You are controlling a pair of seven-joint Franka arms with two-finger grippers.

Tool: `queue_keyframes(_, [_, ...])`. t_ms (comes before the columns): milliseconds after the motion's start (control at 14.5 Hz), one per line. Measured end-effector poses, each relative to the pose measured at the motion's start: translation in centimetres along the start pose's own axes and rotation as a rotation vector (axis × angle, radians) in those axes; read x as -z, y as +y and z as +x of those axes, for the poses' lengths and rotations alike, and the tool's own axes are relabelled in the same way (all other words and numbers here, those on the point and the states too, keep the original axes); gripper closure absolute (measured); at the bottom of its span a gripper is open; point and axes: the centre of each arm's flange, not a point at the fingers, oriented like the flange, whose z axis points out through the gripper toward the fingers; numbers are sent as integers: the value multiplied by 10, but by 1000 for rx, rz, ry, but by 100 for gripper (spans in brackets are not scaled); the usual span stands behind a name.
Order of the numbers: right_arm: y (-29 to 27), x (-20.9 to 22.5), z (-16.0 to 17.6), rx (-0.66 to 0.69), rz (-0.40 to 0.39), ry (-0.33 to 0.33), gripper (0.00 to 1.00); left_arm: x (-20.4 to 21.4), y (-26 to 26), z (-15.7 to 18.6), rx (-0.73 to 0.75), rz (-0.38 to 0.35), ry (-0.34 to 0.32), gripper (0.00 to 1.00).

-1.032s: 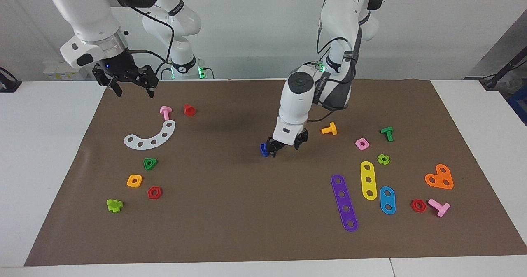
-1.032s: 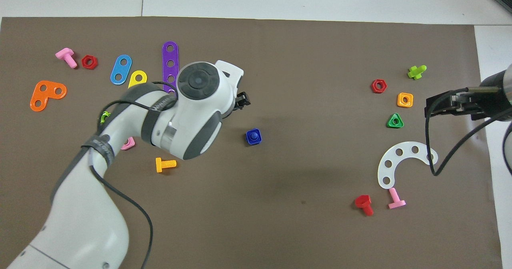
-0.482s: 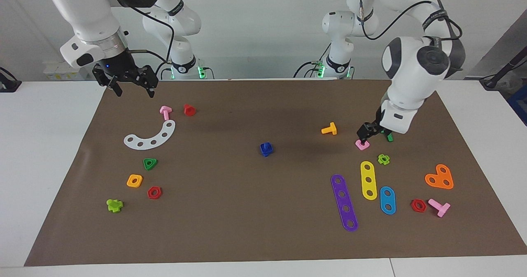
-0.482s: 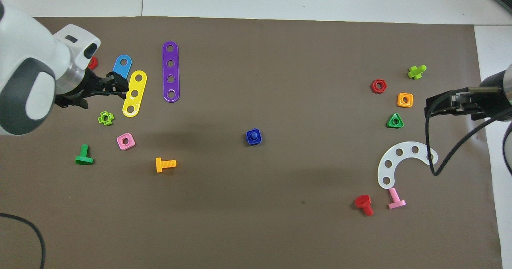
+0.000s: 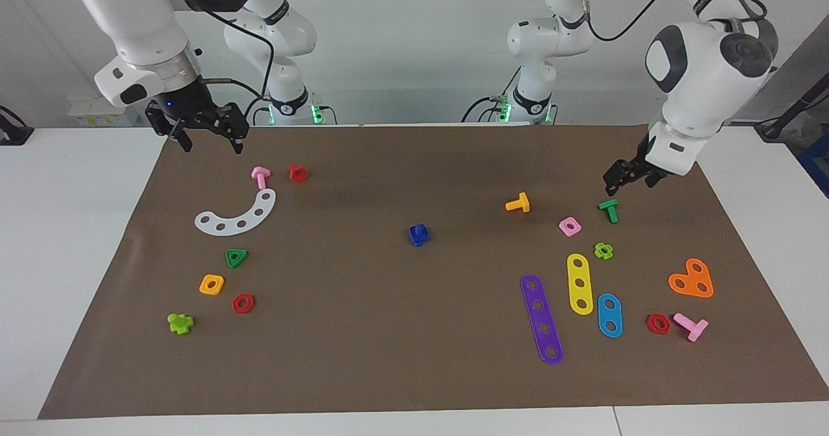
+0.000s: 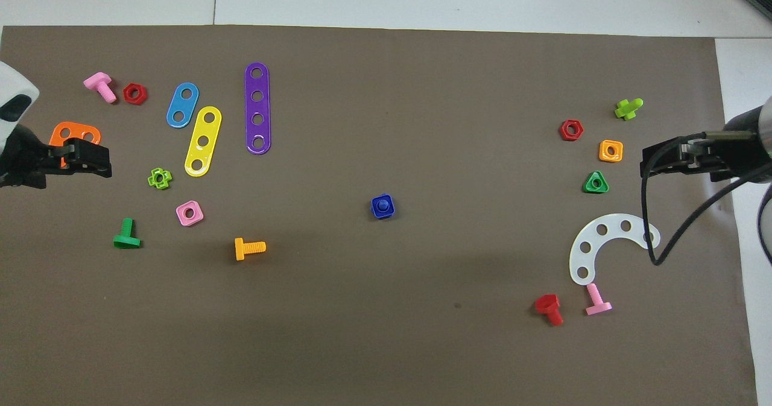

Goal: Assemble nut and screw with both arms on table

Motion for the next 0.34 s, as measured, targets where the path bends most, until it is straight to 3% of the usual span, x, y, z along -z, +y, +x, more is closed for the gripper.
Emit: queue_keyframes(344, [0, 0, 0, 0, 0, 0, 0, 24, 7, -10, -15, -5, 56, 0])
